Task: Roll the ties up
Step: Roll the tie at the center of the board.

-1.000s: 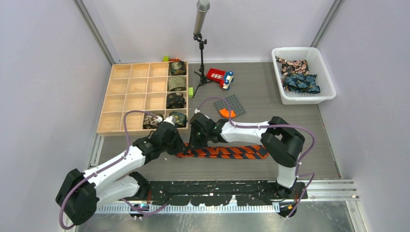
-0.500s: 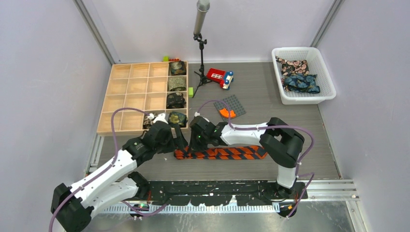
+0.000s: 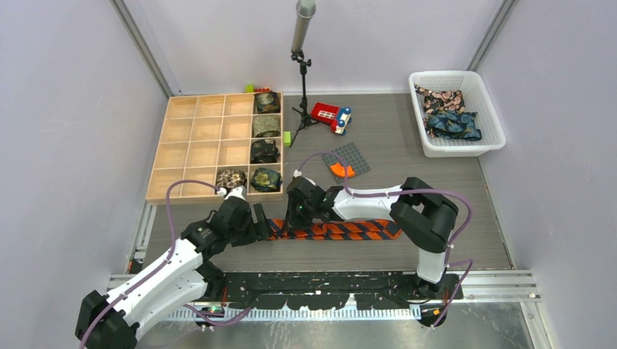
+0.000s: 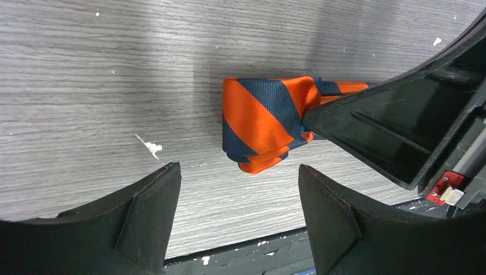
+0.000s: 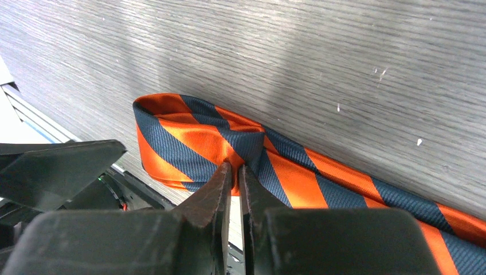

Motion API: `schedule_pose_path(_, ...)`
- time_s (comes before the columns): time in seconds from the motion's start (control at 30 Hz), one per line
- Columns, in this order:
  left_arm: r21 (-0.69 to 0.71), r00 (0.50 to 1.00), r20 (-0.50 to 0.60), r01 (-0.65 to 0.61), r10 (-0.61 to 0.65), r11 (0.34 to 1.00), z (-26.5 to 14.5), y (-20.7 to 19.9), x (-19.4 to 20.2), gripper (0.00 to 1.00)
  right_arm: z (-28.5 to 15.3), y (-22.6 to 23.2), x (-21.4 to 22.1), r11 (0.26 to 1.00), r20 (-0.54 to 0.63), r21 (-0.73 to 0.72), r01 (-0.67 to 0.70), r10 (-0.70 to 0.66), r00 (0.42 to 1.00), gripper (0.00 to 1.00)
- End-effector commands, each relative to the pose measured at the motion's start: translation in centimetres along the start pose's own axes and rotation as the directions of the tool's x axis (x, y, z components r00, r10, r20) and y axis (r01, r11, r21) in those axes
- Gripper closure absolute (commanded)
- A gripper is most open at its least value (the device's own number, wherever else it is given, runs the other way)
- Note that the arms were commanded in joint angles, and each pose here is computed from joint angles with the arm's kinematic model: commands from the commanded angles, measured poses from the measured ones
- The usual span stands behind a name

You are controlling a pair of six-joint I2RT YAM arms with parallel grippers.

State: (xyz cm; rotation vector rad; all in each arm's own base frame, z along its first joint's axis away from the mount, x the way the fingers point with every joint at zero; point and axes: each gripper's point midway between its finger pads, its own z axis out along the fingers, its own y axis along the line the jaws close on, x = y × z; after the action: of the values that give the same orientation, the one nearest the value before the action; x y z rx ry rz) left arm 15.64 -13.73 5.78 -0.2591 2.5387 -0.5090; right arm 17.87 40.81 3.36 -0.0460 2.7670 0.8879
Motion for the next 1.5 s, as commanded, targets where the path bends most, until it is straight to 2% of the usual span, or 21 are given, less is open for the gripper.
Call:
schedule_pose_path(0.0,0.122,0.999,-0.005,0.053,-0.052,0.991,0.4,-1.8,-0.4,0.24,0.2,-1.5,1.1,0.999,-0.010,0.051,0.008,-0.007,1.000,0.86)
schedule_pose_path(0.33,0.253,0.982,-0.060,0.187,-0.178,0.949,1.8,-1.8,-0.5,0.29,0.5,-1.5,1.3,0.998,-0.019,0.056,0.014,-0.013,1.000,0.86)
schedule_pose_path(0.73,0.260,0.971,-0.097,0.235,-0.217,0.936,3.2,-1.5,0.3,0.49,0.7,-1.5,1.3,0.998,-0.023,0.064,0.014,-0.013,1.000,0.86)
schedule_pose_path(0.87,0.265,0.972,-0.098,0.230,-0.212,0.936,3.6,-1.6,0.2,0.65,0.7,-1.5,1.3,0.998,-0.023,0.065,0.014,-0.012,1.000,0.86)
schedule_pose_path(0.93,0.269,0.974,-0.102,0.223,-0.202,0.937,3.6,-1.8,0.0,0.82,0.7,-1.3,1.2,0.998,-0.021,0.062,0.017,-0.015,1.000,0.86)
schedule_pose_path(0.97,0.264,0.974,-0.104,0.220,-0.199,0.939,3.6,-1.8,0.0,0.96,0.7,-1.1,1.1,0.998,-0.019,0.060,0.018,-0.017,1.000,0.86)
schedule_pose_path(1.0,0.254,0.976,-0.106,0.214,-0.192,0.943,3.5,-1.7,0.0,1.00,0.5,-0.8,0.9,0.998,-0.016,0.056,0.022,-0.021,1.000,0.86)
schedule_pose_path(1.13,0.241,0.979,-0.095,0.200,-0.182,0.950,3.2,-1.6,-0.3,1.00,-0.2,0.7,0.0,0.998,-0.001,0.039,0.055,-0.055,0.998,0.83)
schedule_pose_path(1.3,0.211,0.982,-0.064,0.185,-0.176,0.960,2.5,-1.3,-1.0,1.00,-2.6,2.5,-1.9,0.994,0.047,0.039,0.102,-0.104,0.993,0.70)
schedule_pose_path(1.47,0.134,0.990,-0.044,0.138,-0.133,0.981,1.5,-0.4,-1.6,1.00,-4.3,2.1,-2.2,0.993,0.076,0.064,0.101,-0.106,0.991,0.67)
